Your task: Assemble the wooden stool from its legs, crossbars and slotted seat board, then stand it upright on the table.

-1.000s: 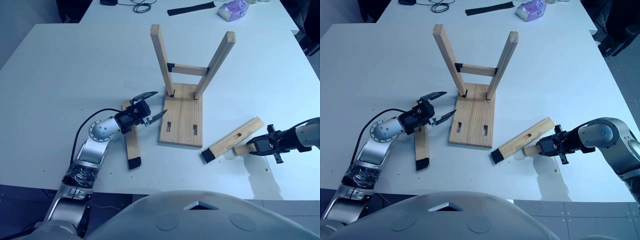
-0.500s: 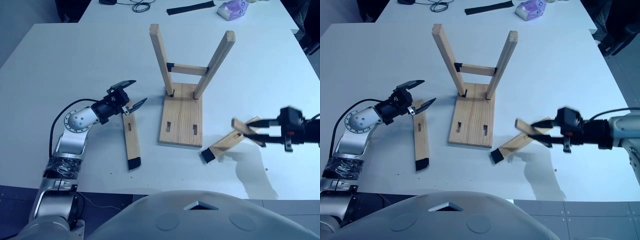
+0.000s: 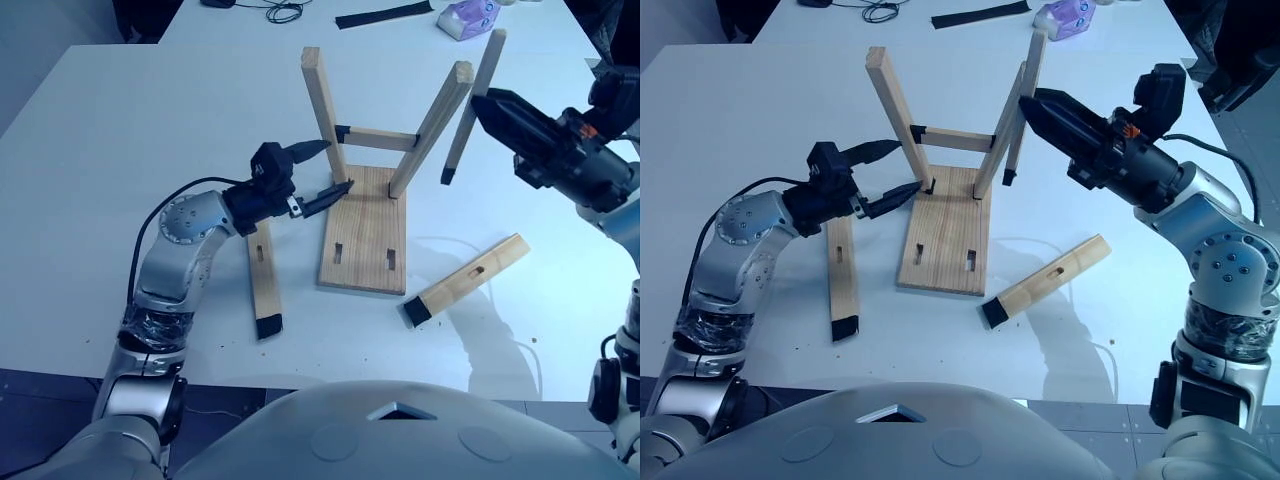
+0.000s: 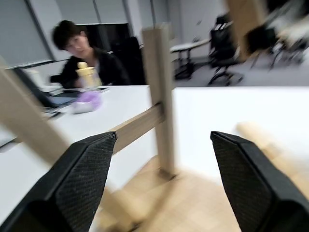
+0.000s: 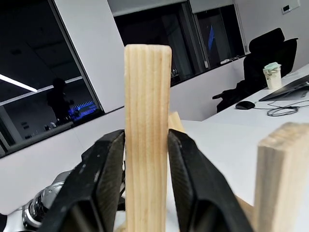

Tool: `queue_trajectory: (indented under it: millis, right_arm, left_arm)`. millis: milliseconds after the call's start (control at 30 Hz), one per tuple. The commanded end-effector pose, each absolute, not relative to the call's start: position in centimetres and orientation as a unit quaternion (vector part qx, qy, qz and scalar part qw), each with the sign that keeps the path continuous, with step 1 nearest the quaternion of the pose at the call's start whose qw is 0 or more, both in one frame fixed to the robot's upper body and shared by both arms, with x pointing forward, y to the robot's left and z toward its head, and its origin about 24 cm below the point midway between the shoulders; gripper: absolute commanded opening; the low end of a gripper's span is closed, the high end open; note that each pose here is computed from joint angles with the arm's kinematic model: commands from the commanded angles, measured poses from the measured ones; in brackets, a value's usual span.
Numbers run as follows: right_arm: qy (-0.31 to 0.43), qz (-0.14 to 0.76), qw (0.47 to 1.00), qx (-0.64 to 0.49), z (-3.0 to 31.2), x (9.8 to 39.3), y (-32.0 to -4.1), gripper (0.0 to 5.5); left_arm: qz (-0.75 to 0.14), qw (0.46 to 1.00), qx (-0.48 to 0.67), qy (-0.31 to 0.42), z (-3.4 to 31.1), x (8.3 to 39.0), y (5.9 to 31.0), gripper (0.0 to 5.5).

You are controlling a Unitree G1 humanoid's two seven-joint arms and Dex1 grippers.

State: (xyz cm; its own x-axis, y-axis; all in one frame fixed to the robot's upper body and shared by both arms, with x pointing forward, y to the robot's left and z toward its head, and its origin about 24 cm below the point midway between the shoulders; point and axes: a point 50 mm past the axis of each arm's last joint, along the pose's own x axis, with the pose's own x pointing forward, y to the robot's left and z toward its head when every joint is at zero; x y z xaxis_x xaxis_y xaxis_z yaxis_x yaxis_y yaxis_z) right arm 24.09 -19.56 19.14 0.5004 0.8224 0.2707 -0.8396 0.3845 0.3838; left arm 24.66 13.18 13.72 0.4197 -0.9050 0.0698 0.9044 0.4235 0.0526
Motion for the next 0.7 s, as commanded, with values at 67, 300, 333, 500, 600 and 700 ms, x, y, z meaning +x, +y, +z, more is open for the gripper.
queue_trajectory:
  millis: [67, 300, 333, 500, 600, 700]
  right_arm:
    - [-0.006, 0.526, 0.817, 0.237, 18.8, 24.0, -18.0, 1.33]
    - [-0.001, 0.572, 0.786, 0.232, 18.6, 23.3, -16.7, 1.33]
    - [-0.002, 0.578, 0.782, 0.232, 18.7, 23.3, -16.5, 1.33]
    - [-0.002, 0.591, 0.774, 0.228, 18.6, 23.3, -15.8, 1.33]
    - [0.001, 0.597, 0.769, 0.226, 18.3, 23.1, -15.4, 1.33]
    - [0.000, 0.603, 0.764, 0.229, 18.3, 23.0, -15.1, 1.33]
  left_arm:
    - [-0.601, 0.795, -0.078, -0.032, 16.4, 23.7, 12.3, 3.60]
    - [-0.629, 0.766, -0.137, -0.008, 17.5, 23.9, 11.5, 3.60]
    - [-0.631, 0.763, -0.141, -0.003, 17.4, 23.9, 11.4, 3.60]
    - [-0.645, 0.748, -0.157, 0.012, 17.3, 23.7, 11.0, 3.60]
    - [-0.655, 0.737, -0.166, 0.017, 17.5, 23.6, 10.7, 3.60]
    - [-0.663, 0.730, -0.166, 0.021, 17.5, 23.5, 10.4, 3.60]
